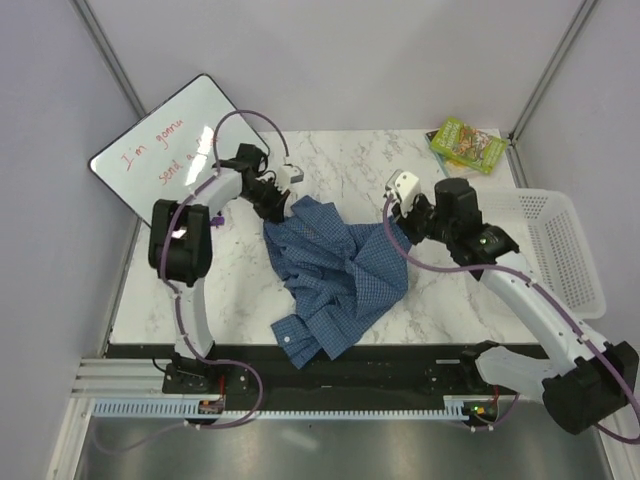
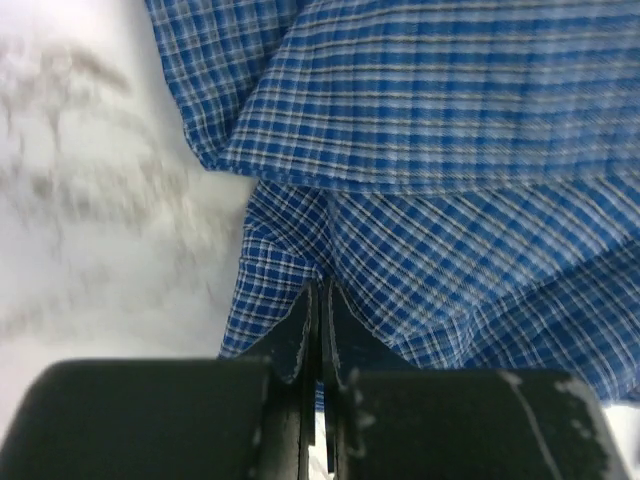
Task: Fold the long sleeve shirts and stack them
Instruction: Flatten the shirt out
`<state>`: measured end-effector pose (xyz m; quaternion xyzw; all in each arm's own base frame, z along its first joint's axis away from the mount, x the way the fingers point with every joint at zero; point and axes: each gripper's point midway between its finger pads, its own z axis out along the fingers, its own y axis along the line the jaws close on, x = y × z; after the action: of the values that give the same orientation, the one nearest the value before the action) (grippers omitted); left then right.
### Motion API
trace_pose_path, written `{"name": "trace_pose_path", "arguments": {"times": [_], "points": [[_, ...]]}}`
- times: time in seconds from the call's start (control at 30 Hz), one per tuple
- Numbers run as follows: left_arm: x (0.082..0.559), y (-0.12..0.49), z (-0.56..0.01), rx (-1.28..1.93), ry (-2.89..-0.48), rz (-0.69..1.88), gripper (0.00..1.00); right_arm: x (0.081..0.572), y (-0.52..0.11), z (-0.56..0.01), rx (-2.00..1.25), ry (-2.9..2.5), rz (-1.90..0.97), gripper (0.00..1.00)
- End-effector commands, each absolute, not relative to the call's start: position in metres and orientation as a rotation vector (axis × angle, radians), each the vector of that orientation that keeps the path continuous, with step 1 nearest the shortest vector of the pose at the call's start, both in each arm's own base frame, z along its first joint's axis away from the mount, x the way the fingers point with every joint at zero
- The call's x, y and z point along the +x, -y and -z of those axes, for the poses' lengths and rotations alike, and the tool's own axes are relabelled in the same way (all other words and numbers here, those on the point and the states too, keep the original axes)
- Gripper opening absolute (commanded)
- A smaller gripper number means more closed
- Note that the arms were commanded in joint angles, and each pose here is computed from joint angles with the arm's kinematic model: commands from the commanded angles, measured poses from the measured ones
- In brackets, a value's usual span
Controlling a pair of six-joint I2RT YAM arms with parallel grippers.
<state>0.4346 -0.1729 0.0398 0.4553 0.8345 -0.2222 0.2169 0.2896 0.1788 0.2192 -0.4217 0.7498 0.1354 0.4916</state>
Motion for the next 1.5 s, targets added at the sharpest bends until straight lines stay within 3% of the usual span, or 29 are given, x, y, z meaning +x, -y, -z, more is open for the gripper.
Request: {"name": "trace_pose_path", "arguments": {"times": [0.0, 0.17, 0.23, 0.27, 0.33, 0.53, 0.77, 0.9, 1.1, 1.47], "points": [[0.376, 0.154, -0.124, 1.225, -2.133, 0.58, 0.02, 0.338, -0.181, -0.272, -0.929, -1.697, -0.3, 0.0], [0.319, 0.154, -0.099, 1.102, -2.265, 0.619, 0.02, 0.353, -0.167, -0.26, -0.977, -1.709, -0.286, 0.0], [0.325, 0.15, -0.113, 1.016, -2.226, 0.577, 0.1, 0.353, -0.164, -0.254, -0.996, -1.712, -0.28, 0.0], [0.326, 0.14, -0.115, 0.979, -2.213, 0.565, 0.23, 0.354, -0.162, -0.251, -1.009, -1.711, -0.274, 0.0], [0.346, 0.127, -0.132, 0.945, -2.123, 0.497, 0.31, 0.352, -0.164, -0.249, -1.026, -1.703, -0.291, 0.0], [0.408, 0.104, -0.167, 1.017, -1.958, 0.297, 0.4, 0.339, -0.171, -0.243, -1.092, -1.69, -0.36, 0.0], [0.429, 0.111, -0.129, 1.258, -1.839, 0.211, 0.53, 0.337, -0.169, -0.238, -1.095, -1.705, -0.352, 0.0], [0.442, 0.12, -0.113, 1.349, -1.782, 0.142, 0.54, 0.339, -0.17, -0.235, -1.099, -1.713, -0.354, 0.0], [0.421, 0.139, -0.075, 1.539, -1.722, 0.128, 0.54, 0.343, -0.168, -0.235, -1.089, -1.73, -0.344, 0.0], [0.421, 0.135, -0.046, 1.525, -1.766, 0.091, 0.56, 0.346, -0.169, -0.229, -1.085, -1.75, -0.348, 0.0]]}}
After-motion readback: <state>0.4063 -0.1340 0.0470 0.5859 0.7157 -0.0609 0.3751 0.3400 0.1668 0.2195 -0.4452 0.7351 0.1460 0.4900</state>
